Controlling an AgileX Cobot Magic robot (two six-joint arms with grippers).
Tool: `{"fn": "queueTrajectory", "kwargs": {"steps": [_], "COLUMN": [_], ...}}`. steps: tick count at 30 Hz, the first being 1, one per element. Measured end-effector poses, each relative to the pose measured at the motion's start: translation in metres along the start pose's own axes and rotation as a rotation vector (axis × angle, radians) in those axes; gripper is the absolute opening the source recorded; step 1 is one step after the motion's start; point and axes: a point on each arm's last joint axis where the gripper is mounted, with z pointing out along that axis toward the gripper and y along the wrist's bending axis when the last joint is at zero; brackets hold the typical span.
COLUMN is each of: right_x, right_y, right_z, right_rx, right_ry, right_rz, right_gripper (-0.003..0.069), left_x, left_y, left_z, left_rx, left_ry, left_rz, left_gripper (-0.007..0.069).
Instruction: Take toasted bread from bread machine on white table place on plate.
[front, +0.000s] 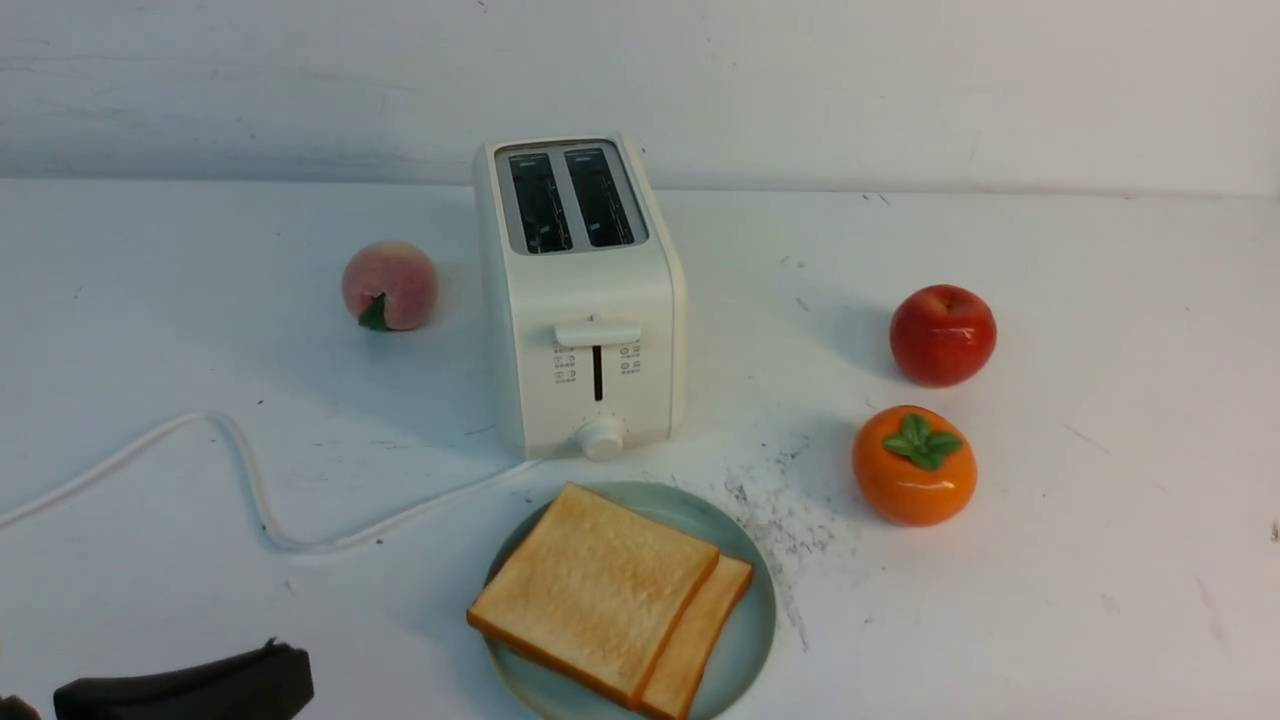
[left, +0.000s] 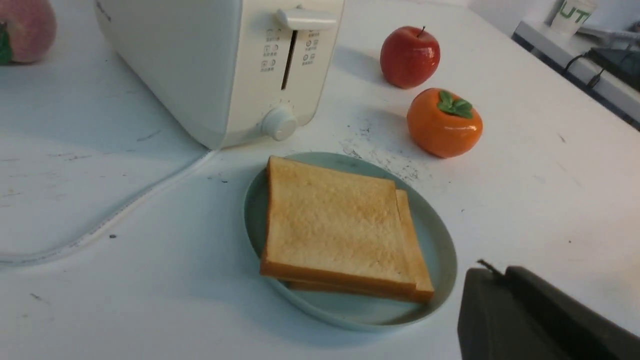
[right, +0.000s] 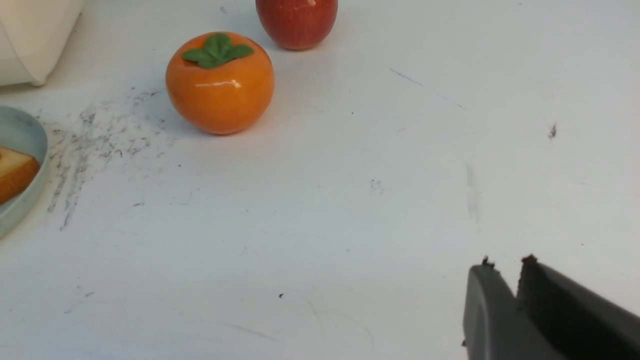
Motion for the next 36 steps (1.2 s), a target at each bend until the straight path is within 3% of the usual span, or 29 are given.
{"fn": "queueTrajectory", "kwargs": {"steps": [8, 19, 26, 36], "right_x": [0.000, 0.000, 0.000, 0.000], "right_y": [0.000, 0.000, 0.000, 0.000], "right_z": [0.000, 0.000, 0.000, 0.000], "right_rx": [0.000, 0.000, 0.000, 0.000], "right_ry": [0.000, 0.000, 0.000, 0.000], "right_rz": [0.000, 0.000, 0.000, 0.000], "right_gripper": [0.0104, 0.0110, 0.0116, 0.0123], "left_x": [-0.001, -0.007, 0.022, 0.062], "left_y": [0.003, 0.019, 0.039, 0.053], "left_z": [0.000, -0.023, -0.036, -0.034], "left_rx": [-0.023, -0.214, -0.405, -0.454], "left_ry": [-0.022, -0.147, -0.214, -0.187], "left_rz": [0.122, 0.034, -0.102, -0.160], "left_gripper": [0.0022, 0.0038, 0.0038, 0.0041]}}
